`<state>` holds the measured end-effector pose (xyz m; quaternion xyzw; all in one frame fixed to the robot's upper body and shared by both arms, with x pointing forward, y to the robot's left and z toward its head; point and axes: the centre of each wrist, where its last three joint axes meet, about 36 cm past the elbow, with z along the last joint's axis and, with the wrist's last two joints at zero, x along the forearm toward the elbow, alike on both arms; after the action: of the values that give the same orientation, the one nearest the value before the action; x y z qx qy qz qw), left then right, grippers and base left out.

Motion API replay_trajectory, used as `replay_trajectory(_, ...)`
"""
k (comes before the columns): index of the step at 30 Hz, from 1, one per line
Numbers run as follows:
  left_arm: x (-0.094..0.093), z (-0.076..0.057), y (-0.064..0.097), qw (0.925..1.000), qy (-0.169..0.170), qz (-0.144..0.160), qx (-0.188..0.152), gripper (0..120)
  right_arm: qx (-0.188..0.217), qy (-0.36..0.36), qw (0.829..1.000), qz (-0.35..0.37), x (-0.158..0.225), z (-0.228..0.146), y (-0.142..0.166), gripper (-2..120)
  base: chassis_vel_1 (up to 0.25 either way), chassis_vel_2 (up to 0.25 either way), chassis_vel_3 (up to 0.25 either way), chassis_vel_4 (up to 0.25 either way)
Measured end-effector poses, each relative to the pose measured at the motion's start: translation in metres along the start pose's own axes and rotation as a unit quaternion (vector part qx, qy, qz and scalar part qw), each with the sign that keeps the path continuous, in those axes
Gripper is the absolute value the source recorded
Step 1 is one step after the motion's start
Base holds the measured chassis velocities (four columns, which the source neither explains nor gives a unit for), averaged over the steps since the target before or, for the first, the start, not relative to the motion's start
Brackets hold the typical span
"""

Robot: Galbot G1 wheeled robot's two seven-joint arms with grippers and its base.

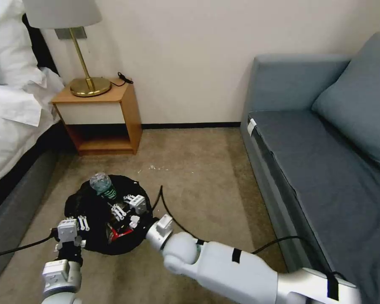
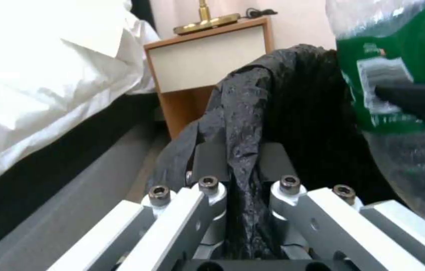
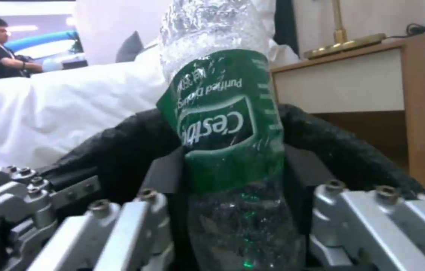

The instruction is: Pick up the trash bin, then pick up the garbage on the floor and place it into the trash bin.

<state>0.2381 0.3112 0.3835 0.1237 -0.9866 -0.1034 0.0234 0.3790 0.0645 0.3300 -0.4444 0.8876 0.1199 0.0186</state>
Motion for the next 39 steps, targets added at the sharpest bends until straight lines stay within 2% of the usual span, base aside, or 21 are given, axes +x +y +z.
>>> replay_trajectory(3,-0.001,-0.001,0.0,1.0,-0.001,0.0,0.001,7,0.0,0.0,1.0,0.003,0.004,0.002,-0.002,59,0.0,0.0,0.0,0.0)
replay_trajectory(5,-0.001,-0.001,0.0,1.0,-0.001,0.0,0.001,7,0.0,0.0,1.0,0.004,0.004,0.003,-0.002,61,0.0,0.0,0.0,0.0)
replay_trajectory(8,-0.001,-0.001,0.0,1.0,-0.002,0.001,0.001,7,0.001,-0.001,1.0,0.004,0.009,0.003,-0.005,76,0.0,0.0,0.0,0.0)
replay_trajectory(9,-0.001,-0.001,0.0,1.0,-0.002,0.001,0.001,7,0.001,-0.001,1.0,0.004,0.009,0.003,-0.005,76,0.0,0.0,0.0,0.0)
replay_trajectory(13,-0.001,-0.003,0.001,0.9999,-0.001,0.001,0.011,7,0.014,-0.007,1.0,0.004,0.014,0.003,-0.012,92,0.0,0.0,0.0,0.0)
replay_trajectory(16,-0.002,-0.005,0.001,0.9998,0.001,0.0,0.022,7,0.029,-0.022,0.999,0.0,0.014,-0.003,-0.021,99,0.0,0.0,0.0,0.0)
replay_trajectory(19,-0.002,-0.005,0.002,0.9996,0.002,0.0,0.028,7,0.04,-0.036,0.999,0.0,0.015,-0.011,-0.03,99,0.0,0.0,0.0,0.0)
replay_trajectory(20,-0.002,-0.005,0.003,0.9995,0.002,-0.002,0.033,7,0.054,-0.047,0.997,0.001,0.016,-0.019,-0.039,100,0.0,0.0,0.0,0.0)
replay_trajectory(22,-0.004,-0.006,0.003,0.9988,0.004,-0.012,0.048,7,0.109,-0.075,0.991,0.017,0.02,-0.042,-0.07,100,0.0,0.0,0.0,0.0)
replay_trajectory(24,-0.006,-0.006,0.002,0.9965,0.014,-0.039,0.073,7,0.167,-0.097,0.98,0.042,0.038,-0.069,-0.101,100,0.0,0.0,0.0,0.0)
replay_trajectory(25,-0.006,-0.006,0.002,0.9965,0.014,-0.039,0.073,7,0.167,-0.097,0.98,0.042,0.038,-0.069,-0.101,100,0.0,0.0,0.0,0.0)
replay_trajectory(26,-0.007,-0.006,0.001,0.9943,0.023,-0.055,0.088,7,0.177,-0.1,0.978,0.051,0.049,-0.079,-0.11,100,0.0,0.0,0.0,0.0)
replay_trajectory(29,-0.013,-0.01,-0.001,0.9795,0.063,-0.106,0.159,7,0.212,-0.113,0.967,0.089,0.098,-0.11,-0.133,100,0.0,0.0,0.0,0.0)
replay_trajectory(30,-0.013,-0.01,-0.001,0.9795,0.063,-0.106,0.159,7,0.212,-0.113,0.967,0.089,0.098,-0.11,-0.133,100,0.0,0.0,0.0,0.0)
replay_trajectory(31,-0.015,-0.012,-0.001,0.9692,0.082,-0.124,0.196,7,0.232,-0.127,0.957,0.121,0.122,-0.127,-0.141,100,0.0,0.0,0.0,0.0)
replay_trajectory(32,-0.016,-0.013,-0.001,0.9634,0.092,-0.131,0.215,7,0.237,-0.133,0.953,0.136,0.131,-0.133,-0.143,100,0.0,0.0,0.0,0.0)
replay_trajectory(34,-0.018,-0.014,0.0,0.9468,0.117,-0.14,0.265,7,0.239,-0.145,0.943,0.183,0.161,-0.143,-0.141,100,0.0,0.0,0.0,0.0)
replay_trajectory(35,-0.019,-0.012,0.001,0.9359,0.129,-0.142,0.295,7,0.232,-0.151,0.937,0.213,0.177,-0.144,-0.137,100,0.0,0.0,0.0,0.0)
replay_trajectory(36,-0.019,-0.012,0.001,0.9359,0.129,-0.142,0.295,7,0.232,-0.151,0.937,0.213,0.177,-0.144,-0.137,100,0.0,0.0,0.0,0.0)
replay_trajectory(37,-0.019,-0.009,0.001,0.9243,0.142,-0.143,0.324,7,0.221,-0.162,0.929,0.248,0.195,-0.142,-0.13,100,0.0,0.0,0.0,0.0)
replay_trajectory(39,-0.018,-0.003,-0.001,0.9155,0.153,-0.143,0.343,7,0.208,-0.178,0.919,0.282,0.213,-0.139,-0.122,100,0.0,0.0,0.0,0.0)
